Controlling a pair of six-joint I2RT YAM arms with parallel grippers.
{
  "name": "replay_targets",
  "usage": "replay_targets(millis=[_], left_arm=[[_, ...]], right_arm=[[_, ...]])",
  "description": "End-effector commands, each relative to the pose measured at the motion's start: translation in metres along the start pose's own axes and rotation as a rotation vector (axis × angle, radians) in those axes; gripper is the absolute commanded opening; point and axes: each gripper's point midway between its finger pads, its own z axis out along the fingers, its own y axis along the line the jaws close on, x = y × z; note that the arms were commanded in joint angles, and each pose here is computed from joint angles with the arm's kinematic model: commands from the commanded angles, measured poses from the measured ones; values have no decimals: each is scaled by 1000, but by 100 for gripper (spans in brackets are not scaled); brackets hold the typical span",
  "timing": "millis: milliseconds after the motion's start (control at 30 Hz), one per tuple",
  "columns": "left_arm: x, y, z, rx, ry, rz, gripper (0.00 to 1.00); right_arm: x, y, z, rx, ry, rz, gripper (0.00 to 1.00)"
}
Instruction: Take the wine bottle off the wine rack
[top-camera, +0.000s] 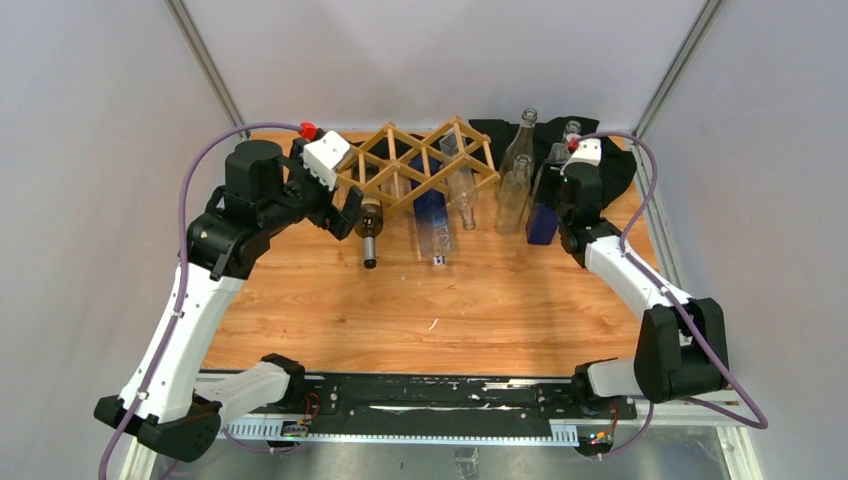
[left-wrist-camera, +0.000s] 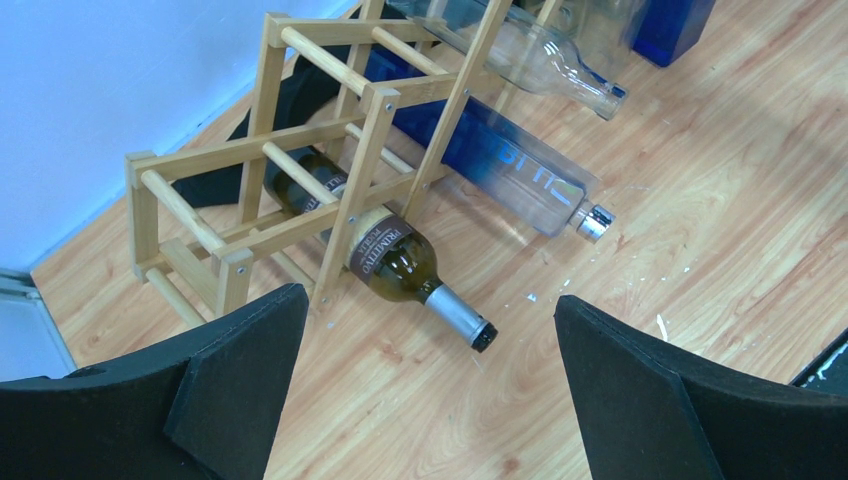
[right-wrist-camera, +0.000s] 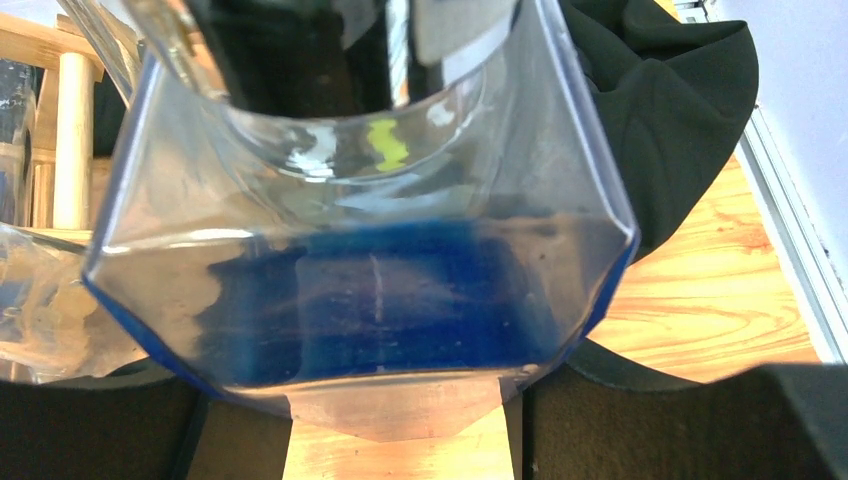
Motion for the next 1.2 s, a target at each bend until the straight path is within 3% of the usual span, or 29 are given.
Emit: replay_targets(millis=[0,100,133,433,733,1000,1167], left_arm=[[-10,-2,-7,6,-40,0,100],[-11,-2,-7,11,-40,-1,100],[-11,-3,-7,13,-40,-3,100],[-9,-5,-3,28,-33,-9,100],[-6,-5,3,37,-17,-25,100],[1,-3,12,35,15,-29,100],[4,-2,15,34,25,-29,100]], right_arm=[[-40,-5,-1,14,-153,54,53],[-40,-4,-6,9,-148,67,84],[-41,-4,-8,7,-145,72,88],[-55,-4,-41,-7,-104,101,92],[-98,4,-87,-83,-166,161,94],[-126,38,-117,-201,-161,166,94],[-125,85,-131,-304,-136,118,94]])
